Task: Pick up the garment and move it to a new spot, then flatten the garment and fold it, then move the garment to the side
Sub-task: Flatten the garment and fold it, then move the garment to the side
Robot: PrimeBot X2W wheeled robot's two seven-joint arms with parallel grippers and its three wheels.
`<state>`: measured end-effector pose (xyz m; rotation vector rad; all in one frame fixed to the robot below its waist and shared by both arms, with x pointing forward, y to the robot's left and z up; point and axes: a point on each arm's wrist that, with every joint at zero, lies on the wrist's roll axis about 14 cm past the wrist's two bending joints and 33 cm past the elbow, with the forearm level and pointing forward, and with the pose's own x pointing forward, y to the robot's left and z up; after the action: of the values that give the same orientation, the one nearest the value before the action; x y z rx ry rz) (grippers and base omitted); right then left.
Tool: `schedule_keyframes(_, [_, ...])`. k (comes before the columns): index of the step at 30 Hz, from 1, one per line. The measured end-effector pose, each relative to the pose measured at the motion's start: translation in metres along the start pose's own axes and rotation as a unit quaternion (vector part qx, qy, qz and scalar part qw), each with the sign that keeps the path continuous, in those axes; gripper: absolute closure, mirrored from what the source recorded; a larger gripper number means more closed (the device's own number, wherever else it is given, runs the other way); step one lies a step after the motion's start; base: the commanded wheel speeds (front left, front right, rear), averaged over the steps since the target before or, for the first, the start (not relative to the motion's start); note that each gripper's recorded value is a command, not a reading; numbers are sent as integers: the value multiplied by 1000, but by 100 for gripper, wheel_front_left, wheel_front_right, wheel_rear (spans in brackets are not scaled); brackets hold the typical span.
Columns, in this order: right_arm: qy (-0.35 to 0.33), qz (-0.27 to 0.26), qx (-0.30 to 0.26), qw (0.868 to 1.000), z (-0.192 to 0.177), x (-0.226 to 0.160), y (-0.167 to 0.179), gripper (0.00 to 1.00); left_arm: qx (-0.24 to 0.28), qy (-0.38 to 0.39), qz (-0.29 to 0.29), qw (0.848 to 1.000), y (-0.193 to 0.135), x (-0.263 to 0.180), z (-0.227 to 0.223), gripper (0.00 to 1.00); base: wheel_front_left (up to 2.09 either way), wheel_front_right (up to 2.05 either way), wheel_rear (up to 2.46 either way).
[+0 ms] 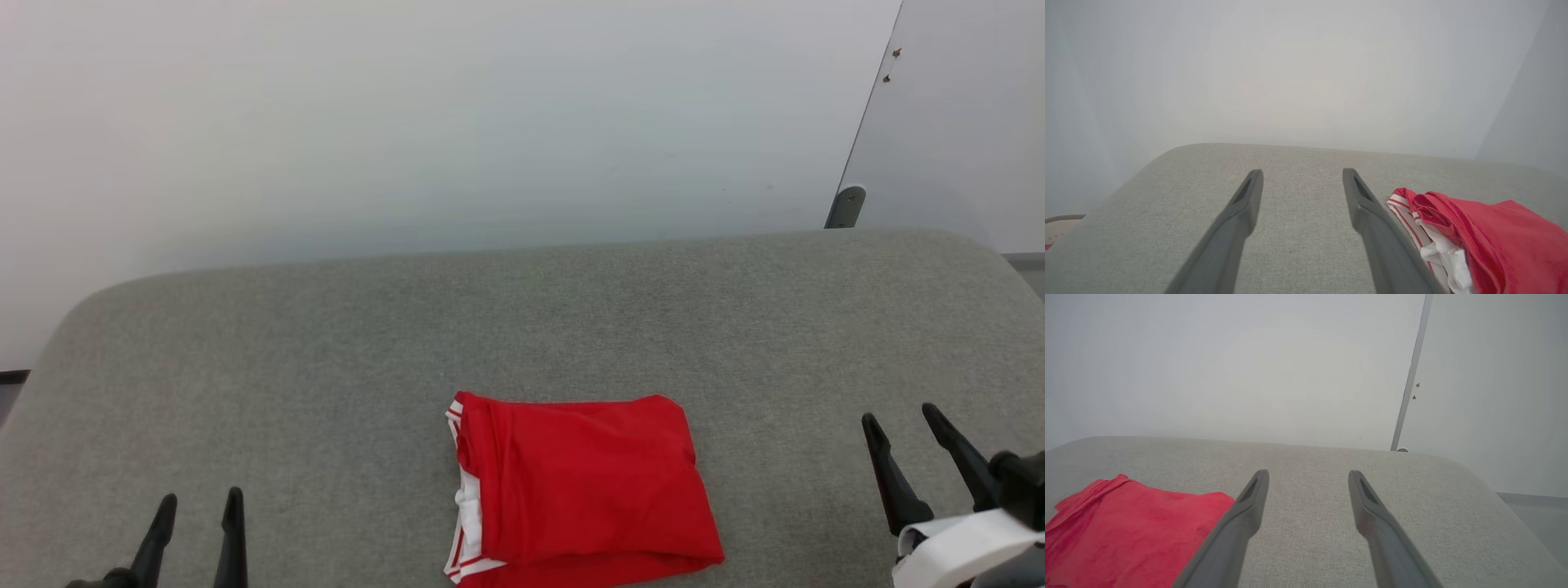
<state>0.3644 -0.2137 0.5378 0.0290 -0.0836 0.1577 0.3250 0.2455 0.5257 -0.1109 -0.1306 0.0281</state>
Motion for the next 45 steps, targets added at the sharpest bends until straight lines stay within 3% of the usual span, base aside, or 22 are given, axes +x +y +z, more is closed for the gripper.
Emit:
schedule_keyframes(10, [2, -32, 10, 999, -7, -17, -9, 0, 10, 0, -2, 1000, 0, 1, -1, 0, 0, 0, 0])
schedule_keyframes(21, [9, -31, 8, 999, -9, -18, -6, 0, 11, 2, -4, 1000, -3, -1, -3, 0, 0, 0, 0])
schedule_keyframes(33, [51, 61, 13, 997, -21, 16, 51, 0, 12, -7, 30, 999, 19, -18, 6, 0, 0, 0, 0])
schedule_keyframes(45, [168, 127, 8, 978, -68, 42, 92, 0, 9, 7, 78, 997, 43, -47, 2, 0, 0, 0, 0])
